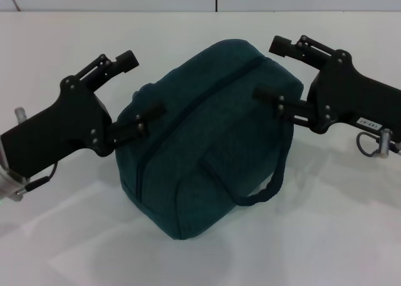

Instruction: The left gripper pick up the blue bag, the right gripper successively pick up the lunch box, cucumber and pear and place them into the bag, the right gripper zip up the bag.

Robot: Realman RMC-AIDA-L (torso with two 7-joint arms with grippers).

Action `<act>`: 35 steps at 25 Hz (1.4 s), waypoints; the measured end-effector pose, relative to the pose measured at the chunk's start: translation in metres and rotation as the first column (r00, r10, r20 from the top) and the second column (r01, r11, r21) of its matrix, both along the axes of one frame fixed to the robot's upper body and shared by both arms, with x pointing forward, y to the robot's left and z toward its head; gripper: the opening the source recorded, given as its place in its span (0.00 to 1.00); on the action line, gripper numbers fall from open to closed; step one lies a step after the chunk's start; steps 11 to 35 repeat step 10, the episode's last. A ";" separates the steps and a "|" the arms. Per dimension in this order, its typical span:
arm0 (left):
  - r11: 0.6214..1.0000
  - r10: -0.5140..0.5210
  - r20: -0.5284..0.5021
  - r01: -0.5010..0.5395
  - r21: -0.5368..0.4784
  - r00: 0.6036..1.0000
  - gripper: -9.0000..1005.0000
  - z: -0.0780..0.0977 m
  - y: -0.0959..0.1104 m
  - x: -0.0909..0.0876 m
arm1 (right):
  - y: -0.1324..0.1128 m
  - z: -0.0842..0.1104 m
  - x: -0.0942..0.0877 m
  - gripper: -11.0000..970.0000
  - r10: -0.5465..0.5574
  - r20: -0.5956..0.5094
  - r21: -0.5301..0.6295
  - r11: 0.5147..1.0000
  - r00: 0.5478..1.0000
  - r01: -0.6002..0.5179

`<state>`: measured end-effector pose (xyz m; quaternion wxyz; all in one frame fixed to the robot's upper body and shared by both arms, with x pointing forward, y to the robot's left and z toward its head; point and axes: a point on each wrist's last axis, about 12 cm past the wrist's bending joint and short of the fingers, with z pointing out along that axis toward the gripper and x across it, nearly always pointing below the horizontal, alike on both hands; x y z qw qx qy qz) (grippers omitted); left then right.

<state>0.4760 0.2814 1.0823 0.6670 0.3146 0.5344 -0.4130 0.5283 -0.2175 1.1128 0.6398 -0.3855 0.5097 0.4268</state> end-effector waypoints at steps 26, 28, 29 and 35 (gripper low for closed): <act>1.000 0.001 -0.006 -0.001 -0.014 1.000 0.87 -0.003 -0.003 0.001 | -0.001 -0.004 -0.001 0.80 -0.011 -0.006 0.003 1.000 1.000 0.011; 1.000 0.001 -0.006 -0.001 -0.014 1.000 0.87 -0.003 -0.003 0.001 | -0.001 -0.004 -0.001 0.80 -0.011 -0.006 0.003 1.000 1.000 0.011; 1.000 0.001 -0.006 -0.001 -0.014 1.000 0.87 -0.003 -0.003 0.001 | -0.001 -0.004 -0.001 0.80 -0.011 -0.006 0.003 1.000 1.000 0.011; 1.000 0.001 -0.006 -0.001 -0.014 1.000 0.87 -0.003 -0.003 0.001 | -0.001 -0.004 -0.001 0.80 -0.011 -0.006 0.003 1.000 1.000 0.011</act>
